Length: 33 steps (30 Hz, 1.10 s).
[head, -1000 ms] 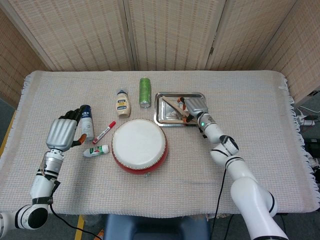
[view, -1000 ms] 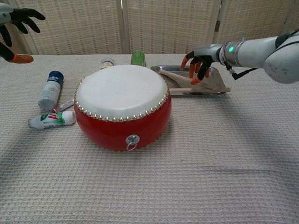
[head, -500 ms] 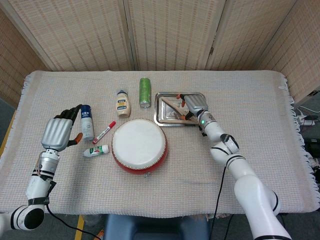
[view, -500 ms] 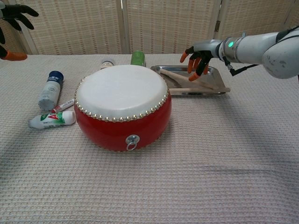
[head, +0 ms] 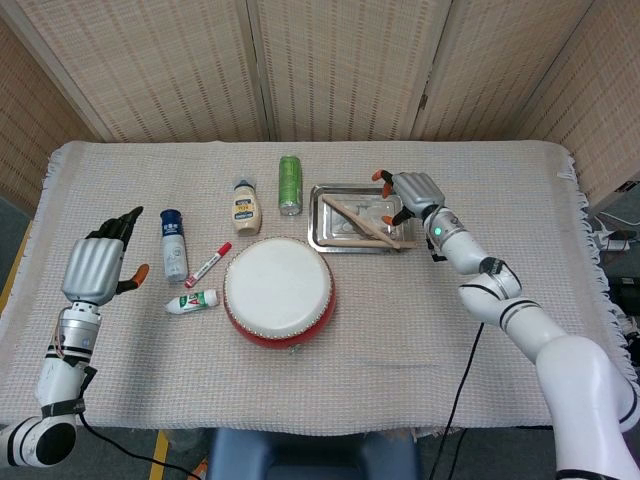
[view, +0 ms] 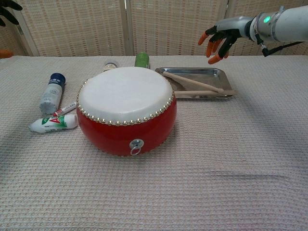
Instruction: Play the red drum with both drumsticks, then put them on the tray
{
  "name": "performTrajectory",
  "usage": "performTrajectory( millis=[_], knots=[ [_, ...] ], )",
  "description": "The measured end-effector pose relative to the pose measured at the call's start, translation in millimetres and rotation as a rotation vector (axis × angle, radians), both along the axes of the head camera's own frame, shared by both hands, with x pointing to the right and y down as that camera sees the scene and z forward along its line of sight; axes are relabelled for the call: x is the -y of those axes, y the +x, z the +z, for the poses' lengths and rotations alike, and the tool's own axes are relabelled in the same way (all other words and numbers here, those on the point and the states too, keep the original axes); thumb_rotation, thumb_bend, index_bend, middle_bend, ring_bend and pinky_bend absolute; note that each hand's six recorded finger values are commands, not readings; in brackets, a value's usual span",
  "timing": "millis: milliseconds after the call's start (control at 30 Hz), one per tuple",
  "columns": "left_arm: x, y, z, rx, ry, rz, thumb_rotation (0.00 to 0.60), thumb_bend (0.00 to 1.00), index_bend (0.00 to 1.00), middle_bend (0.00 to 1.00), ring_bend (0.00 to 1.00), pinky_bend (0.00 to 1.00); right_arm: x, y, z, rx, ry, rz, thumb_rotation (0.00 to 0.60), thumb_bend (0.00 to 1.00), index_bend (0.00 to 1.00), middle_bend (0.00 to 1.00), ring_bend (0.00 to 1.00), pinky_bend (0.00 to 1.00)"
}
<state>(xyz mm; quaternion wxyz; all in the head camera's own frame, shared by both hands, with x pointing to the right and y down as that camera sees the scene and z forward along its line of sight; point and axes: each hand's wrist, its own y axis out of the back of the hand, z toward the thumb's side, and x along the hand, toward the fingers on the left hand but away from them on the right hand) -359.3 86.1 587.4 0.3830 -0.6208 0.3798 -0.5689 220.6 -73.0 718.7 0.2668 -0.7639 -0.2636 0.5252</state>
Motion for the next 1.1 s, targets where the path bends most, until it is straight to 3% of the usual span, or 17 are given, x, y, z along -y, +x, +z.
performTrajectory(
  millis=[167,333,600,700,900,1100],
  knots=[
    [-8,-20,-3,-0.013,0.008,-0.044,0.6,0.34,0.08,0.17,0.17,0.35,-28,16,-28,0.061,0.024,-0.04,0.6,0.23,0.12,0.27,0.14,0.33],
    [-26,-40,-3,-0.008,0.003,-0.069,0.6,0.34,0.08,0.17,0.17,0.31,-76,53,-72,0.081,0.094,-0.039,0.6,0.23,0.01,0.18,0.05,0.23],
    [-66,-65,2,0.002,-0.051,-0.114,0.6,0.34,0.08,0.16,0.15,0.28,-154,161,-137,-0.047,0.306,0.113,0.6,0.23,0.0,0.1,0.0,0.18],
    [-79,-73,2,0.01,-0.054,-0.135,0.6,0.34,0.08,0.16,0.15,0.27,-189,192,-152,-0.088,0.353,0.168,0.6,0.23,0.0,0.08,0.0,0.14],
    [-97,-78,-5,0.013,-0.013,-0.17,0.6,0.34,0.07,0.15,0.15,0.26,-247,216,-172,-0.098,0.413,0.216,0.6,0.23,0.0,0.08,0.0,0.1],
    [-119,-79,-11,0.015,0.031,-0.192,0.6,0.34,0.07,0.15,0.15,0.26,-277,217,-177,-0.07,0.406,0.247,0.6,0.23,0.0,0.08,0.0,0.08]
  ],
)
